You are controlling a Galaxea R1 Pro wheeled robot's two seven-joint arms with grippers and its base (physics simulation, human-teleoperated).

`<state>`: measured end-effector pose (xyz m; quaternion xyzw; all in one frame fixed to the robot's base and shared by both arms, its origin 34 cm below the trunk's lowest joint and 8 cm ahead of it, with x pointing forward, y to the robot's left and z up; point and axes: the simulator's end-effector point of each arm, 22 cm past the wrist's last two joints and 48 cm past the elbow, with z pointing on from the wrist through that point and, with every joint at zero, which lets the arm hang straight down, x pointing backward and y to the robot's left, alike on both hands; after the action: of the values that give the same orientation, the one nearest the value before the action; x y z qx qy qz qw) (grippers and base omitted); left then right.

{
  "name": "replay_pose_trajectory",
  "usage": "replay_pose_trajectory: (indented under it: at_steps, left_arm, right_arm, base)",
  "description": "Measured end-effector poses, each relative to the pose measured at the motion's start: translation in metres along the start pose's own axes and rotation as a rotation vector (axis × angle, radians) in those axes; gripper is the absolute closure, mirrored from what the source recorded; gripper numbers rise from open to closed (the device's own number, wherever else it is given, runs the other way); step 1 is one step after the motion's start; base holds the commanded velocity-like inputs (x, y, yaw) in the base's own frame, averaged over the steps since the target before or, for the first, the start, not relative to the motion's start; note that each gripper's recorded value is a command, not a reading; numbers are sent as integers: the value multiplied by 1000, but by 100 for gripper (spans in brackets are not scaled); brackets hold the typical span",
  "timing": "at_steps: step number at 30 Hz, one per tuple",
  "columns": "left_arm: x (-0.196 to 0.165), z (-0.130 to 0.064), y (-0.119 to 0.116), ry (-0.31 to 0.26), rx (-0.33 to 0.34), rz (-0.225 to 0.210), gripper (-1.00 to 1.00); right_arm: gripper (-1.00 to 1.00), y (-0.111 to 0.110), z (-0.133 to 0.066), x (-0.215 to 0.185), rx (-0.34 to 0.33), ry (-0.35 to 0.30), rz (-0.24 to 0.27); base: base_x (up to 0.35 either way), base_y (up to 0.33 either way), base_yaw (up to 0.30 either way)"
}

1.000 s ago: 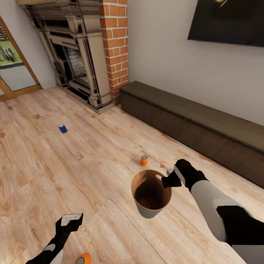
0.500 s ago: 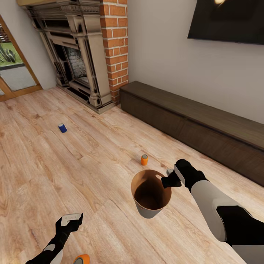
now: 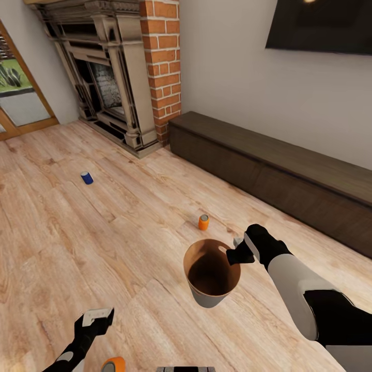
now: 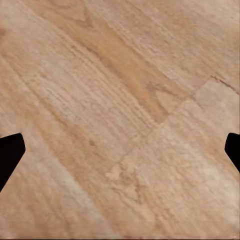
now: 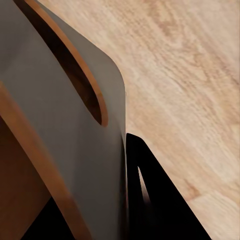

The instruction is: Put the three can of soda from the living room inside the tash can in the kitchen.

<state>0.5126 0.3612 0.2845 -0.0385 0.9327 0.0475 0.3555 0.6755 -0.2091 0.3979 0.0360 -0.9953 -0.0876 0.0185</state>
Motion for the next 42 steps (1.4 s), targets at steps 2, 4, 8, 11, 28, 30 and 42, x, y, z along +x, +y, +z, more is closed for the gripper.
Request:
replay_pose_trajectory:
  at_steps: [2,4,8,11,28,30,42]
  left_arm:
    - [19,-2,0,35,1,-1,-100]
    - [27,-1,0,45,2,0,-100]
    - [40,2,0,58,4,0,-100]
    - [47,6,-1,60,5,0,-100]
    - [78,28,-9,60,11,-2,-100]
    - [80,29,-9,59,11,-2,-100]
    - [80,30,-10,58,13,3,-100]
  right_arm:
    - [100,-1,4,1,-1,0,0]
    - [100,-2,9,2,3,0,-2]
    - [100,-4,17,3,4,0,-2]
    - [100,-4,23,4,2,0,-1]
    - [100,-11,59,9,-2,-7,6]
    - [100,-12,60,9,0,-9,4]
    - [100,-12,57,4,-1,-21,6]
  base:
    - [0,0,0]
    - [0,0,0]
    - [0,0,0]
    - [0,0,0]
    - [0,0,0]
    - [0,0,0]
    - [-114,0,0]
